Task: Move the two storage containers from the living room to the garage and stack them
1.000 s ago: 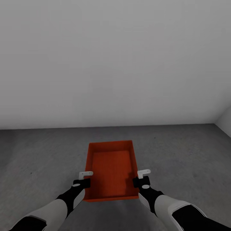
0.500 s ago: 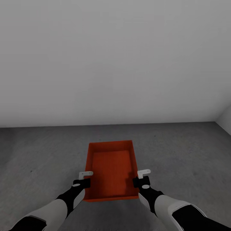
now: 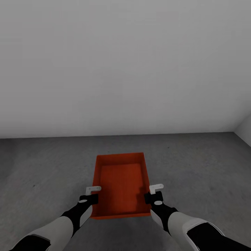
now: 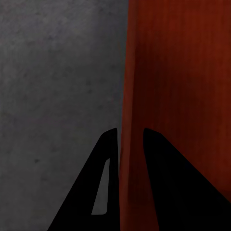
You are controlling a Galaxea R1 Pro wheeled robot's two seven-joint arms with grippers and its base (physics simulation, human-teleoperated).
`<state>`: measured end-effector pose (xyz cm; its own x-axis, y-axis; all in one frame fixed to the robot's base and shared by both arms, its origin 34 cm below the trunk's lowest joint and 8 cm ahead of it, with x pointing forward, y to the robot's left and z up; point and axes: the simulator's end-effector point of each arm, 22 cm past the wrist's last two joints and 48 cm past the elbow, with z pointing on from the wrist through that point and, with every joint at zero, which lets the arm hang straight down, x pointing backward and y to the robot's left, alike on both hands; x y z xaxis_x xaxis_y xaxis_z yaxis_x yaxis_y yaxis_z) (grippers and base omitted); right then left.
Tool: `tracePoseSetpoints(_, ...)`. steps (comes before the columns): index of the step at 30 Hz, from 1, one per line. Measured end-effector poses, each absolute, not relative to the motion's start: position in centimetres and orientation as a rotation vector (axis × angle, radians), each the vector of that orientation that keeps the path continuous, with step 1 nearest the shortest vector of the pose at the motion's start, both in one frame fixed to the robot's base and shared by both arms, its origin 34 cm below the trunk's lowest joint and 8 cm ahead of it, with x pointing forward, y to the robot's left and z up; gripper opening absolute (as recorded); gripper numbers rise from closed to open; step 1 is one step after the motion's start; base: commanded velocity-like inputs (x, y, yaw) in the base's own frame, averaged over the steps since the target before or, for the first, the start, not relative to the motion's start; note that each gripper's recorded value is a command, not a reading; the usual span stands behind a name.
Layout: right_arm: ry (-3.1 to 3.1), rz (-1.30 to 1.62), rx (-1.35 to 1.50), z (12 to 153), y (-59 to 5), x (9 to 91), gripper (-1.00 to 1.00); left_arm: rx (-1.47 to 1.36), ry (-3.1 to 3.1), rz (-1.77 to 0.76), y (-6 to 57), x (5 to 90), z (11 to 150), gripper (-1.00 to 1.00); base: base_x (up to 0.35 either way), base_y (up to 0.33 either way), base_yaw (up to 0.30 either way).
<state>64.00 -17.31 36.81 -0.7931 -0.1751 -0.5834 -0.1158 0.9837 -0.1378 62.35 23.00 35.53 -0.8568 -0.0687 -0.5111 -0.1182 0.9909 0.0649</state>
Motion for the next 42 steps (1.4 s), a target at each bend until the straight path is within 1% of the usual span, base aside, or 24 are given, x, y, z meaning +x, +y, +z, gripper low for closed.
tracePoseSetpoints(42, 2.494, -0.125, -0.202, 29.4, -17.3, 62.5, -1.0, -0.131, 2.601, 0.127, 23.0, 60.9, 28.1, -1.0, 0.0, 0.0, 0.0)
